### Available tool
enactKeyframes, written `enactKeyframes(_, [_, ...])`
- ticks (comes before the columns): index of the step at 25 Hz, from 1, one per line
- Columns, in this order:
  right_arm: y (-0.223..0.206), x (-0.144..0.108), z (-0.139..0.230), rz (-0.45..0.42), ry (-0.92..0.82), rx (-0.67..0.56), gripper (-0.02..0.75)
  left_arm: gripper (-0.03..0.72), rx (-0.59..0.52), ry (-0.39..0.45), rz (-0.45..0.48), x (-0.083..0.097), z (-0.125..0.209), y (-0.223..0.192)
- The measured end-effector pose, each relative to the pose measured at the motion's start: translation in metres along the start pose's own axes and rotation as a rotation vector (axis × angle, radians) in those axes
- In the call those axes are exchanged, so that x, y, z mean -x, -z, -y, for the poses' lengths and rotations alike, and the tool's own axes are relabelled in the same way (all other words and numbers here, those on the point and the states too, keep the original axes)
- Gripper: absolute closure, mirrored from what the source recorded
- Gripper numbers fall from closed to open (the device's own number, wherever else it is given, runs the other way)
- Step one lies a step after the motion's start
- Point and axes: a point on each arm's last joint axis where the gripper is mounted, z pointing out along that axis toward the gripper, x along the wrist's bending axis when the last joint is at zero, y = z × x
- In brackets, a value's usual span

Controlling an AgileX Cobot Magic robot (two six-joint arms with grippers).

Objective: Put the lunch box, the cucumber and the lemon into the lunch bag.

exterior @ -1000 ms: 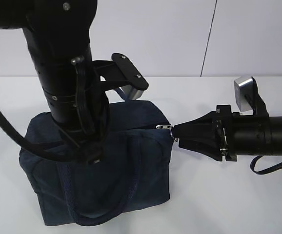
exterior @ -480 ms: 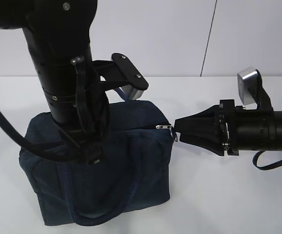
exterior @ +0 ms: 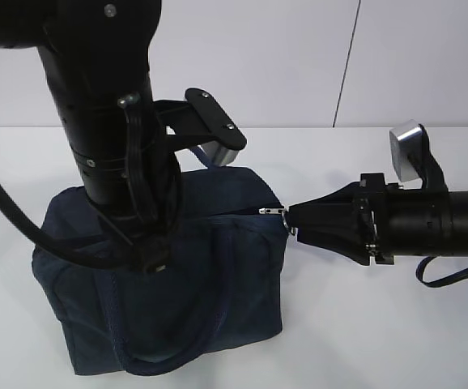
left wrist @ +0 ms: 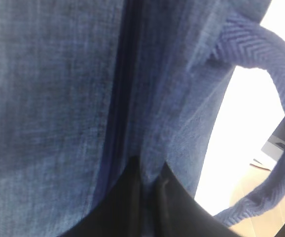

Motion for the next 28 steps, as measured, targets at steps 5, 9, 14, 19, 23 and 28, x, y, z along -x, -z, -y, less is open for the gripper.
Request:
enactKeyframes(5, [-0.006,-0.002,0.003,-0.01,-0.002,-0.014,0.423,0.681,0.0,0.0,0.0,0.0,0.0,0.0])
enactKeyframes(9, [-0.015,-0.006,0.009,-0.02,0.011,-0.047,0.423,0.681,0.0,0.0,0.0,0.0,0.0,0.0])
enactKeyframes(14, [-0.016,-0.007,0.006,-0.025,0.024,-0.041,0.423,0.681,-0.001,-0.001,-0.004,0.0,0.0,0.0])
enactKeyframes(19, [-0.017,-0.009,0.002,-0.03,0.041,-0.036,0.423,0.681,-0.001,-0.002,-0.006,-0.001,0.0,0.0])
enactKeyframes(23, [-0.018,-0.009,0.002,-0.031,0.047,-0.038,0.423,0.681,-0.001,-0.002,-0.006,-0.001,0.0,0.0])
enactKeyframes(28, [-0.018,-0.009,0.002,-0.031,0.048,-0.038,0.423,0.681,-0.001,-0.002,-0.006,-0.001,0.0,0.0])
